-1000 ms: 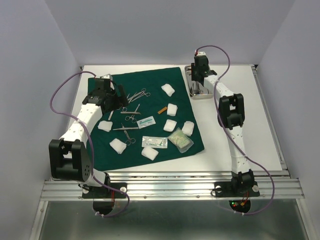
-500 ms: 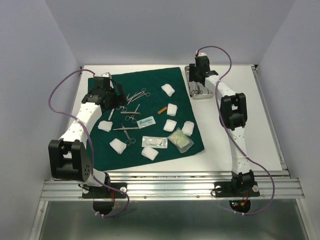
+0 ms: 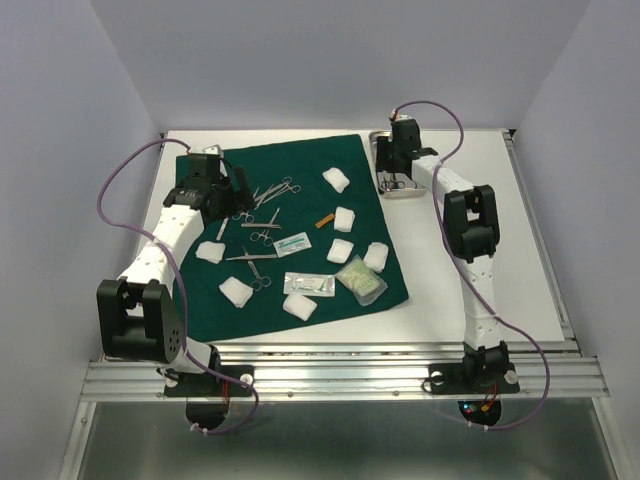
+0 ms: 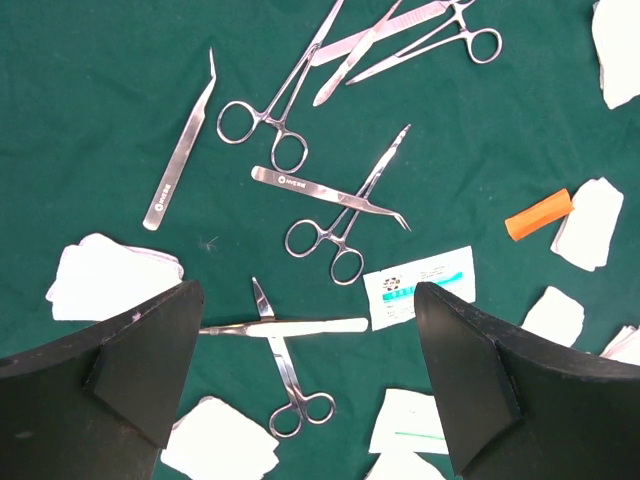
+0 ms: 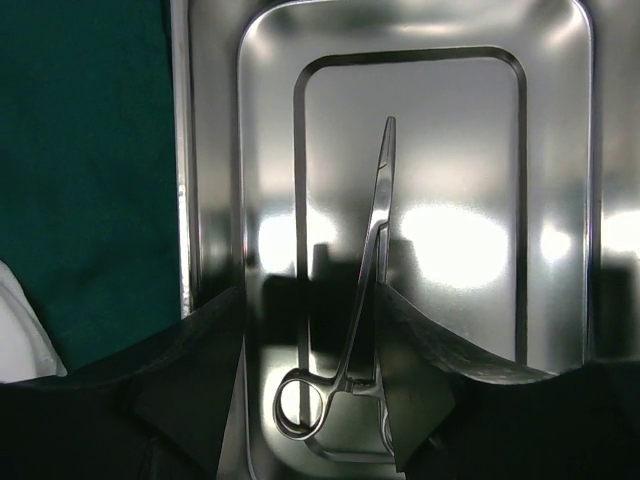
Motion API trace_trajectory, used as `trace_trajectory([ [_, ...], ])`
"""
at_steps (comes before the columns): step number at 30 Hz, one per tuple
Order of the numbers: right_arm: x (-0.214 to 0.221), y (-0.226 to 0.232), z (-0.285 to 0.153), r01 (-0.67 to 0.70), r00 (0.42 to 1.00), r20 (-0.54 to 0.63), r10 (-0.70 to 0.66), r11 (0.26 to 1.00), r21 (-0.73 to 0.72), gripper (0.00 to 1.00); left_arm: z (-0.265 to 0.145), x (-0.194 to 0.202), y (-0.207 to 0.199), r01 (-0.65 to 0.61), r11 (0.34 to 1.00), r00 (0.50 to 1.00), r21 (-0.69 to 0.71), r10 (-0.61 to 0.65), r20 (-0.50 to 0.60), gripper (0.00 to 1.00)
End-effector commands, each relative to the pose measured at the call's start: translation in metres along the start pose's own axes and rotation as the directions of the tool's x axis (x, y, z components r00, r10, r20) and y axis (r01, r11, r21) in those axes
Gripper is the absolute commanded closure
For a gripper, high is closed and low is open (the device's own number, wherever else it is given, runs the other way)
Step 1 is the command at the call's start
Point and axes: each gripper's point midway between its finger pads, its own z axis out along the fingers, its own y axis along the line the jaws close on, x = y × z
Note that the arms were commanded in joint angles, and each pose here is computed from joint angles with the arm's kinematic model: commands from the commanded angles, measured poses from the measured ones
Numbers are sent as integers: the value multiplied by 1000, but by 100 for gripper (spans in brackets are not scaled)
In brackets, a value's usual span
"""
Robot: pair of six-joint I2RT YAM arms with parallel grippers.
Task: Prepare the surgical pack
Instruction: Adjust the container at the center of the board.
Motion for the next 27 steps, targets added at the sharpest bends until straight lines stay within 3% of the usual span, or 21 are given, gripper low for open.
trace_trajectory([
  [1, -44, 26, -26, -15, 994, 111, 23, 997, -76, 41, -7, -7, -8, 2, 999, 1000, 32, -3, 30, 1],
  [7, -40, 26, -25, -23, 994, 108, 28, 998, -51, 45, -7, -7, -6, -2, 1000, 1000, 28, 1, 30, 1],
  [18, -73, 5, -57, -97, 976, 202, 82, 993, 64, 48, -7, -5, -2, -29, 1000, 999, 11, 29, 29, 1],
  [23, -81, 13, -63, -94, 973, 212, 88, 995, 17, 45, -8, -8, -1, -33, 999, 999, -2, 33, 35, 1],
  [27, -77, 22, -60, -75, 977, 201, 74, 997, -6, 37, -10, -11, -2, -18, 1000, 998, 6, 17, 55, 1],
])
